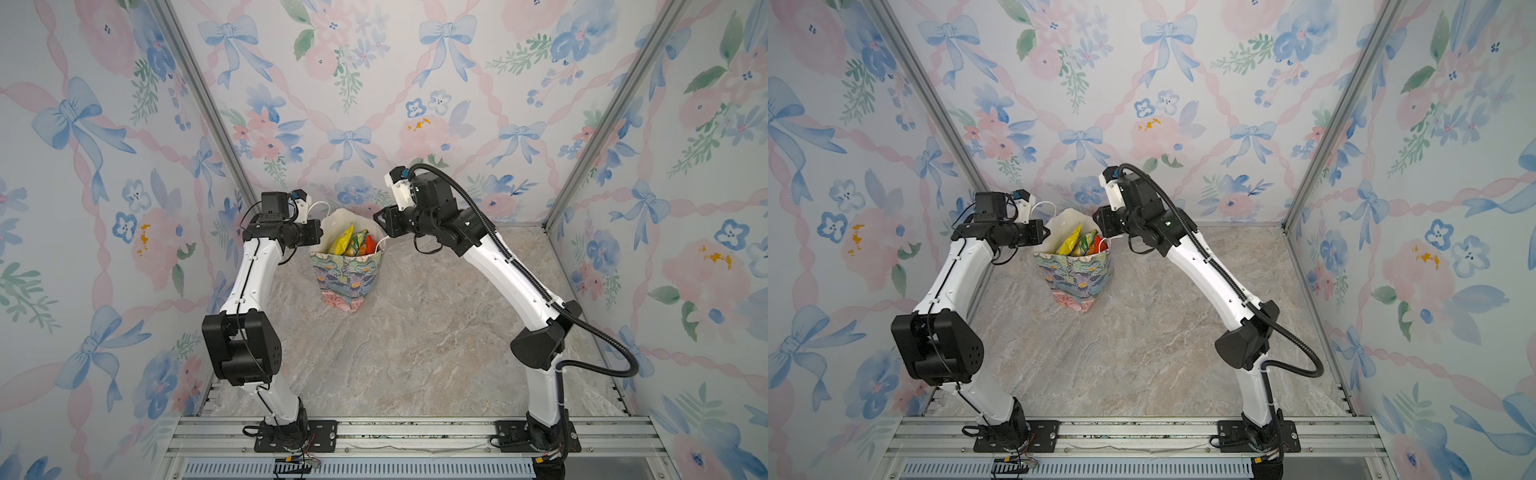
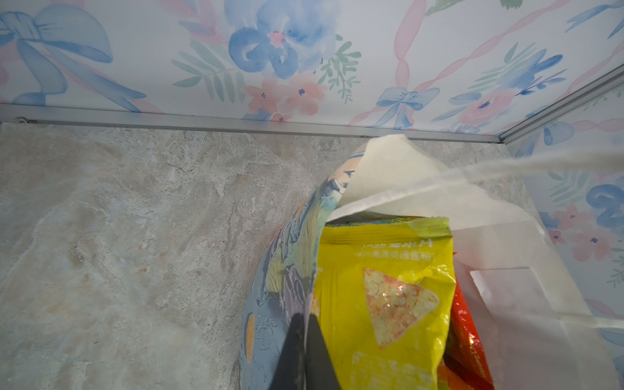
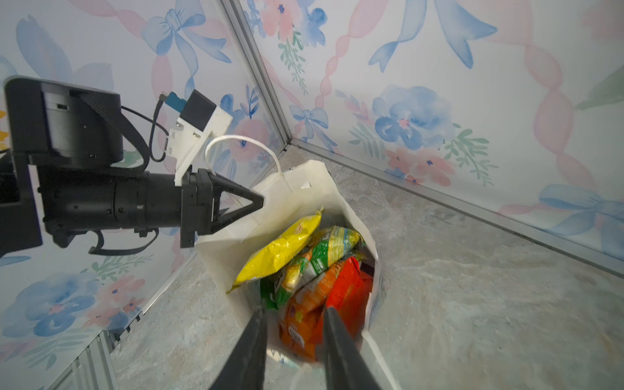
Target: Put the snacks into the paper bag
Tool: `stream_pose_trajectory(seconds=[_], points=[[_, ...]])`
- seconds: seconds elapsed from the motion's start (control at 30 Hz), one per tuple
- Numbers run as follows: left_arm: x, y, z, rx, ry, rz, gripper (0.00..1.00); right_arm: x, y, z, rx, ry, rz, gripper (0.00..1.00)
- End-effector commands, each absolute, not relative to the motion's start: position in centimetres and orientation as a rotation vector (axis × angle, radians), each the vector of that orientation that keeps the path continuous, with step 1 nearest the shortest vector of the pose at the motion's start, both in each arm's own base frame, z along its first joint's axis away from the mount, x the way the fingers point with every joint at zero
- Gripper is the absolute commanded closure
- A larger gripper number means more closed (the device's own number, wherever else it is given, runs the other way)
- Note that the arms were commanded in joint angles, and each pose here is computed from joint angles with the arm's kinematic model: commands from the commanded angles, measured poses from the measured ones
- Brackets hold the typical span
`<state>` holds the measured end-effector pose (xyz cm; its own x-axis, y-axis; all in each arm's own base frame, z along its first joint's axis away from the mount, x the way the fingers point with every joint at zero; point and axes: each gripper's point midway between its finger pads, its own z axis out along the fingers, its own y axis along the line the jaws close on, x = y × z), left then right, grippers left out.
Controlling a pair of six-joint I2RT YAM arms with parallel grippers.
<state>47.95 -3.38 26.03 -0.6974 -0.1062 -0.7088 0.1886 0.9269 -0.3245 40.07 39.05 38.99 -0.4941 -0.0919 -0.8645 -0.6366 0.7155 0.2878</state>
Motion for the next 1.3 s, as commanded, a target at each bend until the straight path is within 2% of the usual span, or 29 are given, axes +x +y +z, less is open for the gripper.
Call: stream_pose_trajectory(seconds=[0.0, 0.23, 0.33, 0.4, 0.6, 0.73, 0.87, 1.0, 1.27], points=[[47.6, -3.4, 24.7, 0.039, 2.339, -0.507, 1.0, 38.9, 35.2, 43.2, -0.487, 1.872, 0.732, 0.58], [47.6, -3.4, 24.8, 0.038, 2.337, -0.5, 1.0, 38.3, 27.3, 39.0, -0.306, 1.918, 0.676, 0.22], [47.5, -3.4, 24.8, 0.038, 2.338, -0.497, 0.91, 37.9, 24.6, 35.8, -0.236, 1.972, 0.623, 0.07], [47.5, -3.4, 24.7, 0.037, 2.34, -0.495, 0.84, 37.5, 23.1, 34.2, -0.203, 2.001, 0.592, 0.03], [47.4, -3.6, 25.2, 0.046, 2.329, -0.49, 0.54, 36.4, 20.2, 31.2, -0.135, 2.06, 0.534, 0.01], [47.3, -3.9, 25.4, 0.065, 2.326, -0.478, 0.27, 36.2, 18.5, 31.5, -0.096, 2.043, 0.509, 0.03], [47.2, -4.5, 25.6, 0.106, 2.322, -0.467, 0.08, 36.2, 17.4, 32.4, -0.079, 2.016, 0.492, 0.03], [47.2, -5.2, 25.5, 0.146, 2.322, -0.419, 0.02, 36.2, 16.5, 33.0, -0.068, 1.995, 0.48, 0.03], [46.9, -5.2, 26.7, 0.157, 2.3, -0.356, 0.02, 35.9, 14.8, 33.4, -0.053, 1.977, 0.456, 0.03]])
